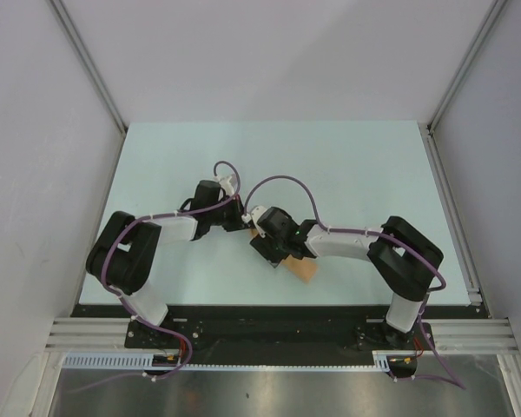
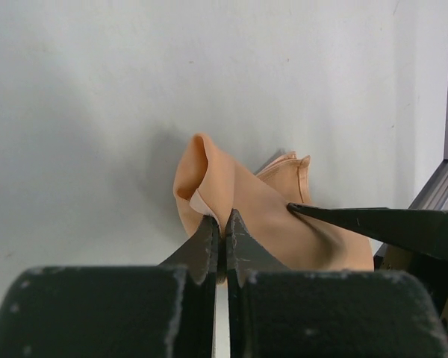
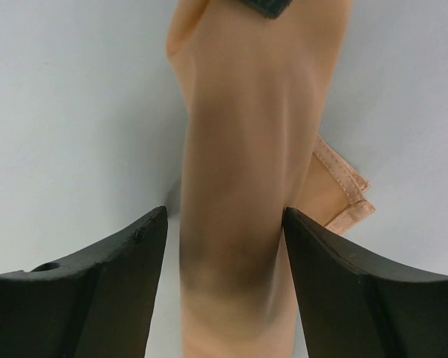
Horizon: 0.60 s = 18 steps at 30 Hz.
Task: Fold the napkin, place the utensils inside, and roll it up
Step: Roll the napkin with the utensil
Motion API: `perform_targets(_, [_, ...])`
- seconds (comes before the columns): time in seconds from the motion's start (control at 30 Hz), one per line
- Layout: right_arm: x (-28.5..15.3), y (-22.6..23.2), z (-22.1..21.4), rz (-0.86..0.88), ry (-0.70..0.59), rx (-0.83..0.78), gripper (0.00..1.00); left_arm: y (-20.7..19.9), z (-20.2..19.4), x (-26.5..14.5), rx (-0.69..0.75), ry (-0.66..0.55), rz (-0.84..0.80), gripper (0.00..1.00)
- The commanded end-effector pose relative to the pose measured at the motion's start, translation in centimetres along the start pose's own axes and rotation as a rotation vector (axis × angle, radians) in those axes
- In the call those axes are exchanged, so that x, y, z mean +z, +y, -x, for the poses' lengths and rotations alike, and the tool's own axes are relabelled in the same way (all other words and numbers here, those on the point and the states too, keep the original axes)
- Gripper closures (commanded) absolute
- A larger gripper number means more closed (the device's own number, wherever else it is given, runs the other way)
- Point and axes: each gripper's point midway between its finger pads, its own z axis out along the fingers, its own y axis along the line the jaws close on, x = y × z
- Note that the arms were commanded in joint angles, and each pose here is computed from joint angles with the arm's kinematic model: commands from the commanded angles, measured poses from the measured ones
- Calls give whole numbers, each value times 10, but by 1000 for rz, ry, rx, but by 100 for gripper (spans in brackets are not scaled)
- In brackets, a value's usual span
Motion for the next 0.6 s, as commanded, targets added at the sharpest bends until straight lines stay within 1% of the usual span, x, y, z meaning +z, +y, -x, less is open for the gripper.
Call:
perform_targets(0.0, [10, -14, -7, -34, 20, 56, 32, -14, 19, 3, 35, -35, -38, 100])
perform_targets(0.07, [10, -15, -11, -9, 34, 68, 33, -16, 21, 2, 35, -39, -43, 100])
perform_targets(0.13, [12, -18, -15, 16, 46, 111, 38, -18, 23, 1, 42, -43, -50, 99])
perform_targets(0.17, [11, -10, -16, 79, 55, 128, 41, -18, 23, 1, 41, -44, -47, 97])
perform_targets(0.2, [11, -6, -18, 121, 63, 142, 49, -19, 26, 1, 45, -50, -44, 93])
perform_targets(0.23, [9, -1, -19, 194, 69, 171, 53, -19, 28, -1, 50, -55, -38, 81])
perform_targets(0.27, [7, 3, -20, 239, 80, 194, 58, -18, 33, -2, 55, -73, -23, 75])
perform_targets(0.3, [6, 6, -23, 284, 93, 215, 60, -17, 35, -4, 60, -82, -14, 58])
perform_targets(0.33, [2, 12, -21, 374, 94, 251, 61, -18, 38, -7, 64, -93, -10, 51])
perform_targets(0.4, [-3, 19, -22, 462, 109, 298, 64, -16, 42, -10, 68, -112, 7, 43])
perform_targets(0.43, [-7, 25, -21, 539, 112, 325, 65, -16, 43, -12, 73, -118, 11, 38])
perform_targets(0.57, [-16, 35, -14, 664, 109, 379, 66, -13, 39, -18, 83, -134, 21, 32])
